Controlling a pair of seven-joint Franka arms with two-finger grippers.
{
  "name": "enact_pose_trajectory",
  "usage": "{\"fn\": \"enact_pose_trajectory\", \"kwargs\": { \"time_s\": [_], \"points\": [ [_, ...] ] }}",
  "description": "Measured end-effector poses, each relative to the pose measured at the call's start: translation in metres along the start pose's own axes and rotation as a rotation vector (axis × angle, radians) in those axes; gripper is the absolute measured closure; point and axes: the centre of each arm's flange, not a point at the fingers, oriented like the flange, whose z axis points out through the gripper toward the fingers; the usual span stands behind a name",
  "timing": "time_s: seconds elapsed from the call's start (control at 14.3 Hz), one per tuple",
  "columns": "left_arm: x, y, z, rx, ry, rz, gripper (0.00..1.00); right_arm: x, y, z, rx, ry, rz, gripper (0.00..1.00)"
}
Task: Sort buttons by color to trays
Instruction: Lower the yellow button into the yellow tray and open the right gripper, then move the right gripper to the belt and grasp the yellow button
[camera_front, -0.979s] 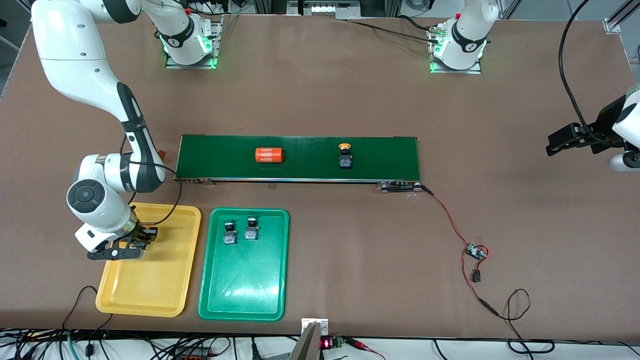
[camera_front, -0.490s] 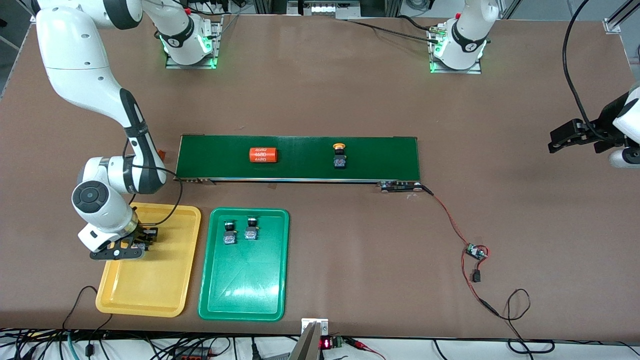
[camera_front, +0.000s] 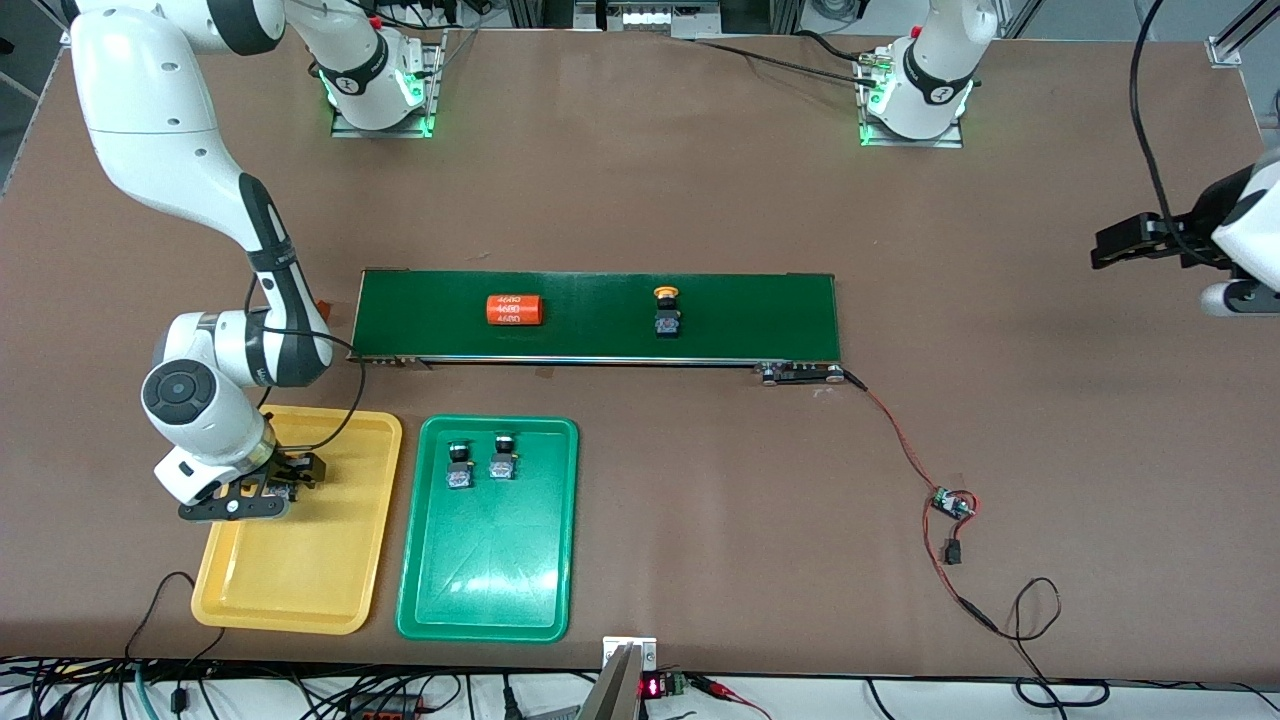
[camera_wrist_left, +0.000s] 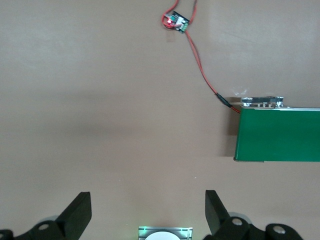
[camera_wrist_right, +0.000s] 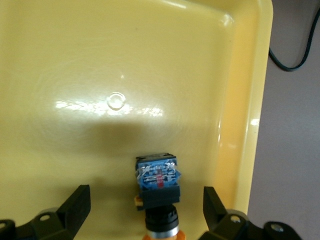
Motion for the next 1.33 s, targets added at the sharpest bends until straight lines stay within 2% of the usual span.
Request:
{"fn": "enact_pose_trajectory", "kwargs": {
  "time_s": [0.21,0.35,0.49,0.7,0.84,1.12,1.33],
  "points": [
    [-0.011,-0.001,-0.039,-0.001,0.08,0.004,0.0,0.002,-0.024,-0.043,0.066,-0.069,0.037,0.0],
    [-0.006,0.0,-0.035,-0.001,0.072,0.005,0.0,0.002,-0.042,-0.082,0.105,-0.11,0.044,0.0],
    [0.014,-0.005,-0.018,-0.002,0.071,-0.004,0.0,-0.001,-0.059,-0.119,0.143,-0.146,0.079,0.0],
    [0.03,-0.009,-0.019,-0.002,0.121,-0.01,0.0,-0.006,-0.088,-0.163,0.241,-0.177,0.129,0.0],
    [0.032,-0.008,-0.026,-0.002,0.158,-0.009,0.0,-0.012,-0.103,-0.19,0.264,-0.204,0.135,0.0],
    [0.032,-0.008,-0.033,-0.002,0.182,-0.009,0.0,-0.025,-0.132,-0.238,0.288,-0.247,0.192,0.0],
    [0.014,-0.005,-0.054,-0.003,0.202,-0.003,0.0,-0.041,-0.169,-0.268,0.298,-0.29,0.214,0.0]
  ]
}}
